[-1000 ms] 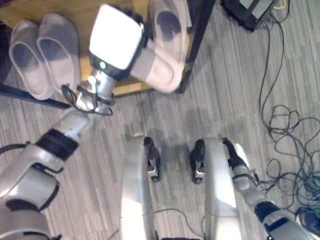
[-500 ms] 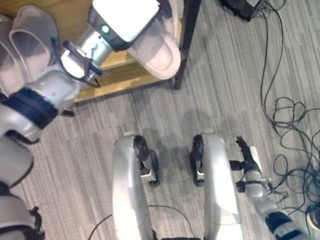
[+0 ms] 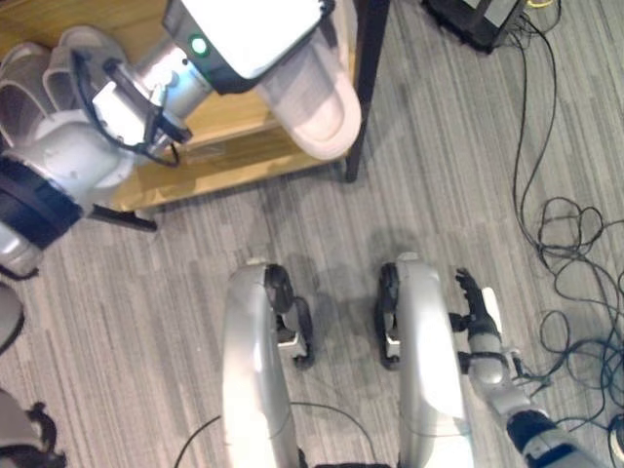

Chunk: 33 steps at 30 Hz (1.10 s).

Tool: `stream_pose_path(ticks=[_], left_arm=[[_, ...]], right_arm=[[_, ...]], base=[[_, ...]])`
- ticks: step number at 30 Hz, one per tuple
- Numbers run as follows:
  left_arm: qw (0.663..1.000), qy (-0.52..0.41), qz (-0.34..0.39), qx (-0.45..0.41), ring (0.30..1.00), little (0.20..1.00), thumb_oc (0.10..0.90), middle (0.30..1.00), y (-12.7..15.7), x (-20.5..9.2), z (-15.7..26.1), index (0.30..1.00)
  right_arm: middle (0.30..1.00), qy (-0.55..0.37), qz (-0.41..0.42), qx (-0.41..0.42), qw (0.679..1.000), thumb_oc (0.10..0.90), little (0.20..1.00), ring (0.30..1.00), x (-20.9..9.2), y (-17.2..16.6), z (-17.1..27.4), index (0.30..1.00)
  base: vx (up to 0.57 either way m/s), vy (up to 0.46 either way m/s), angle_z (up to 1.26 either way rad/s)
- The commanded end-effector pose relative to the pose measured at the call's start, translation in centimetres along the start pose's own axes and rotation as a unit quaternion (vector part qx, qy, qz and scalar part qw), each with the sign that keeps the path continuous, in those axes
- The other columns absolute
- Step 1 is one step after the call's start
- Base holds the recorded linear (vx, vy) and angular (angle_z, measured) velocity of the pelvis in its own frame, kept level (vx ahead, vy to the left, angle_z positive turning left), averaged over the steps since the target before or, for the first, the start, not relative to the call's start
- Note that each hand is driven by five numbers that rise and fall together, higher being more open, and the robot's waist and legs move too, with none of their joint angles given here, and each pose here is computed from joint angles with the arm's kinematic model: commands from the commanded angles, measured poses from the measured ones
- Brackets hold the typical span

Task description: Arrange the slippers neatly on the shoe rack.

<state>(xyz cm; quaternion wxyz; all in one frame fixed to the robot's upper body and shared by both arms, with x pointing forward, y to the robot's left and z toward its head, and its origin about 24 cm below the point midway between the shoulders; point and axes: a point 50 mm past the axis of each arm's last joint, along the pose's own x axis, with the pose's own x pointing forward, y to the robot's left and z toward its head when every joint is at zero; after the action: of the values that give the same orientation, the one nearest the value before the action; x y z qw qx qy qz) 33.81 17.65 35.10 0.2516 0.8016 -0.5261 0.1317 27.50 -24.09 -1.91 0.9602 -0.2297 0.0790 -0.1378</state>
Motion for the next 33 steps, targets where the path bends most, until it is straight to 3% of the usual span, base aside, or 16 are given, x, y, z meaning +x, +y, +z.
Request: stream_pose_path(ticks=[1, 3, 4, 9, 24, 33], left_arm=[[0.992, 0.078, 0.020, 0.100, 0.300, 0.300, 0.400, 0.300, 2.7, 0.4, -6.5, 0.300], [0.991, 0.085, 0.002, 0.102, 0.300, 0.300, 0.400, 0.300, 2.2, 0.4, -6.7, 0.300], [0.987, 0.110, -0.045, 0.106, 0.300, 0.300, 0.400, 0.300, 0.9, -0.1, -7.6, 0.300], [0.981, 0.134, -0.078, 0.119, 0.300, 0.300, 0.400, 0.300, 0.6, -1.1, -9.0, 0.300], [0.964, 0.203, -0.096, 0.145, 0.300, 0.300, 0.400, 0.300, 1.6, -2.1, -12.1, 0.300], [0.963, 0.179, -0.153, 0.134, 0.300, 0.300, 0.400, 0.300, 0.0, -2.3, -11.0, 0.300]], right_arm=[[0.900, -0.023, -0.055, 0.042, 0.997, 0.800, 0.900, 0.900, 0.0, -2.0, 0.6, 0.900], [0.900, -0.020, -0.056, 0.043, 0.997, 0.800, 0.900, 0.900, 0.0, -2.0, 0.5, 0.900], [0.900, -0.024, -0.056, 0.053, 0.997, 0.800, 0.900, 0.900, -0.2, -2.1, 0.4, 0.900], [0.900, -0.019, -0.054, 0.053, 0.997, 0.800, 0.900, 0.900, -1.1, -2.3, -0.5, 0.900], [0.900, -0.007, -0.054, 0.068, 0.996, 0.800, 0.900, 0.900, -1.5, -2.4, -0.9, 0.900], [0.900, 0.000, -0.046, 0.051, 0.998, 0.800, 0.900, 0.900, -1.4, -2.7, -1.3, 0.900]], base=[[0.00, 0.000, 0.00], [0.00, 0.000, 0.00], [-0.02, 0.027, -0.03], [-0.01, 0.011, -0.03], [0.00, 0.004, 0.00], [0.00, 0.004, 0.00]])
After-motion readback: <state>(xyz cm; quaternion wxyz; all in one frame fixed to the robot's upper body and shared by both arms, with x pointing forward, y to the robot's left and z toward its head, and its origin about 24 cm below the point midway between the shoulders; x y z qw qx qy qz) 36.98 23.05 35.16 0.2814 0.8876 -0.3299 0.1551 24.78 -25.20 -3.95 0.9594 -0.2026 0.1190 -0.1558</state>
